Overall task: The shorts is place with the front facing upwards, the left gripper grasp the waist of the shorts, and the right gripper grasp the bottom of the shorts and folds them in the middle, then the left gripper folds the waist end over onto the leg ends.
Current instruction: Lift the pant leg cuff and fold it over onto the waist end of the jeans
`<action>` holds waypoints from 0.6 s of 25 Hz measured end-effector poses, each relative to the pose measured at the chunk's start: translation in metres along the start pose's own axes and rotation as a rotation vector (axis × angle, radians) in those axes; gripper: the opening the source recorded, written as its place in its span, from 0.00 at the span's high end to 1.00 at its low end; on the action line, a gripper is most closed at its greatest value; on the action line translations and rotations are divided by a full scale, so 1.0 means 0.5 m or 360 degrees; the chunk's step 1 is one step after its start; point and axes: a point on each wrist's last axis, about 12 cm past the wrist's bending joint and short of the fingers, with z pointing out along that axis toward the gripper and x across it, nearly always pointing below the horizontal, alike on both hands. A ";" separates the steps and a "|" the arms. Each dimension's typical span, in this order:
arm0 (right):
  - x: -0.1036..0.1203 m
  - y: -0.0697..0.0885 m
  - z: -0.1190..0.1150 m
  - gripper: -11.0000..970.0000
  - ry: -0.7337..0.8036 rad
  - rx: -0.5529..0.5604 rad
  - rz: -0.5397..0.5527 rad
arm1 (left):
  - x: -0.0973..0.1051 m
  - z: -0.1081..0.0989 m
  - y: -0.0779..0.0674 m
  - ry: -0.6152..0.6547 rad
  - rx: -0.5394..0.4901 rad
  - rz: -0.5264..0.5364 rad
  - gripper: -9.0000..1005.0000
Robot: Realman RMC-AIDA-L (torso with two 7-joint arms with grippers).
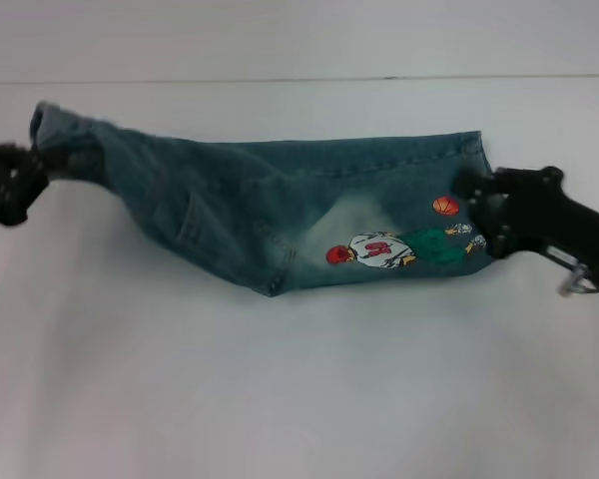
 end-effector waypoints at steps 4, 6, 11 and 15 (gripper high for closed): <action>0.009 0.009 0.042 0.84 0.0066 0.0014 -0.0038 | -0.047 0.018 -0.002 -0.0057 0.0095 -0.0030 0.92; 0.017 0.018 0.071 0.91 0.0128 0.0020 -0.0074 | -0.064 0.030 -0.002 -0.0069 0.0119 -0.0053 0.92; 0.018 0.039 0.138 0.99 0.0246 -0.0027 -0.0144 | -0.102 0.069 -0.009 -0.0094 0.0227 -0.0064 0.91; 0.009 0.054 0.174 0.99 0.0275 -0.0090 -0.0154 | -0.130 0.104 -0.022 -0.0099 0.0332 -0.0084 0.91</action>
